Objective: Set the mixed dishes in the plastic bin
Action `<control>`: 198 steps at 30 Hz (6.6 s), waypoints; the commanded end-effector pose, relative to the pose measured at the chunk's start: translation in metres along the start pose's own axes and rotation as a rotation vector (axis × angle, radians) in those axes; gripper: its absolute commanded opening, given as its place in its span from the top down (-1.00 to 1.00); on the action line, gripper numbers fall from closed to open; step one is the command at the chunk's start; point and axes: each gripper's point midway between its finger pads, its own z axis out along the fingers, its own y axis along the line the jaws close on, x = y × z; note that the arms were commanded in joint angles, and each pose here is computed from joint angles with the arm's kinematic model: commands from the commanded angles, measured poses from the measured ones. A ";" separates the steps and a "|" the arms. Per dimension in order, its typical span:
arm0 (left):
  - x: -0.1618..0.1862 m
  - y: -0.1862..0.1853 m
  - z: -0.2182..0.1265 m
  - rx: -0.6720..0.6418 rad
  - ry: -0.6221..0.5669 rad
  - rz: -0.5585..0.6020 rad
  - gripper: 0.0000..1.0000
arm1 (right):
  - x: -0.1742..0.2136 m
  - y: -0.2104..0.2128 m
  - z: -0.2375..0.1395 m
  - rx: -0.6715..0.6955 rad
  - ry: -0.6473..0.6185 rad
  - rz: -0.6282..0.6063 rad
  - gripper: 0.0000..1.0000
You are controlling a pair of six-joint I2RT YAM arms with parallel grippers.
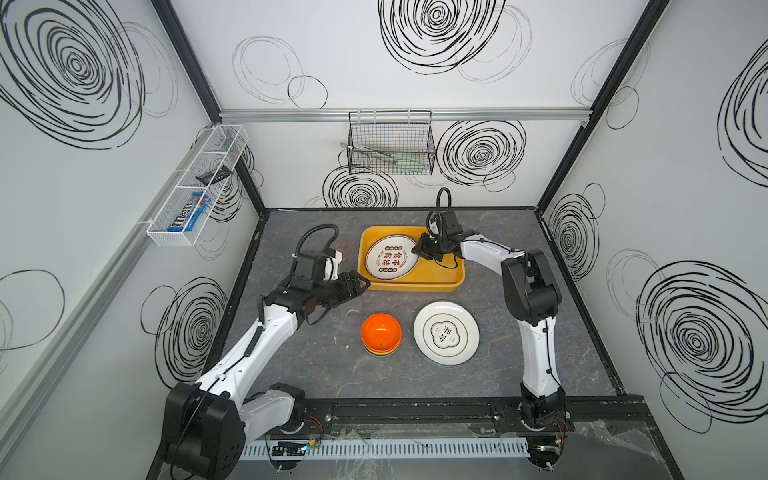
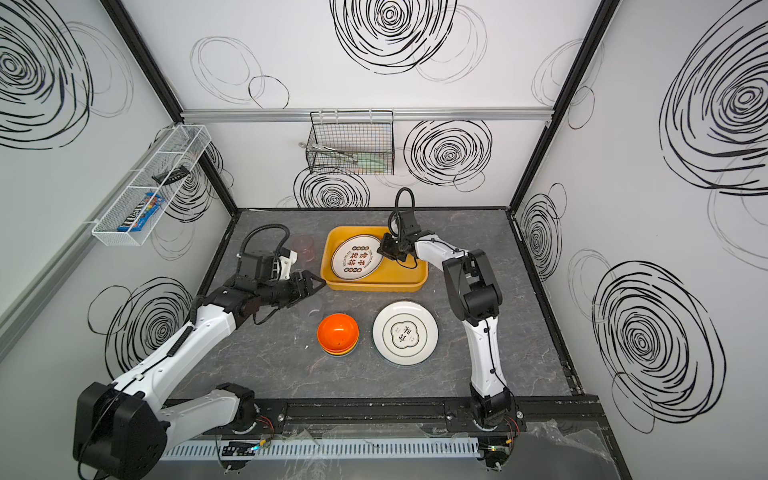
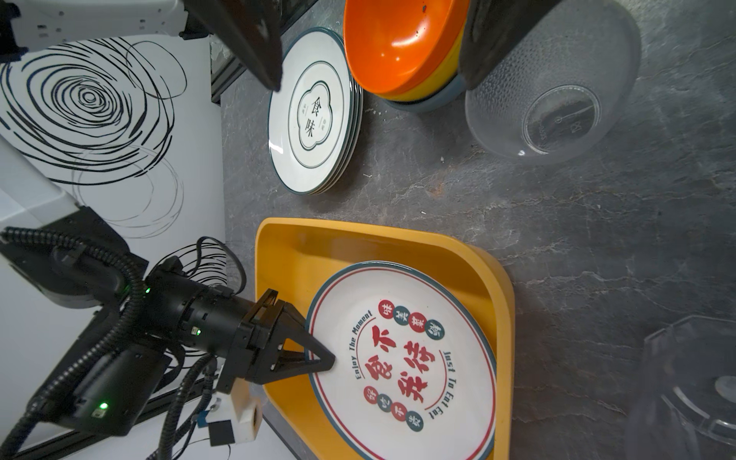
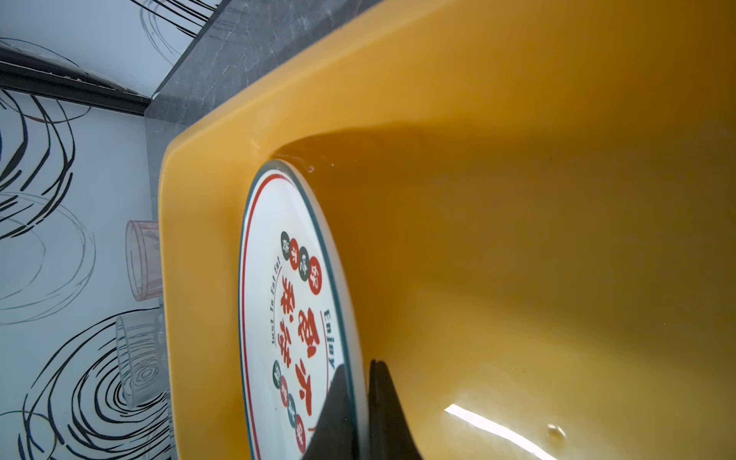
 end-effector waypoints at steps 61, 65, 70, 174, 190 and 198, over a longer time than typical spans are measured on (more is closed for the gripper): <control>0.061 -0.081 0.057 -0.054 0.223 0.414 -0.29 | 0.131 -0.037 -0.217 0.124 0.008 -0.065 0.05; 0.072 -0.088 0.070 -0.081 0.253 0.462 -0.29 | 0.147 -0.059 -0.235 0.139 0.003 -0.001 0.02; 0.086 -0.092 0.086 -0.104 0.292 0.493 -0.28 | 0.166 -0.080 -0.248 0.164 -0.016 0.044 -0.01; 0.149 -0.061 0.159 -0.276 0.458 0.579 0.15 | 0.223 -0.159 -0.228 0.337 0.091 0.253 0.09; 0.146 -0.064 0.156 -0.280 0.443 0.580 -0.04 | 0.226 -0.158 -0.222 0.312 0.107 0.257 0.19; 0.144 -0.068 0.154 -0.274 0.434 0.582 -0.03 | 0.228 -0.158 -0.219 0.307 0.114 0.254 0.19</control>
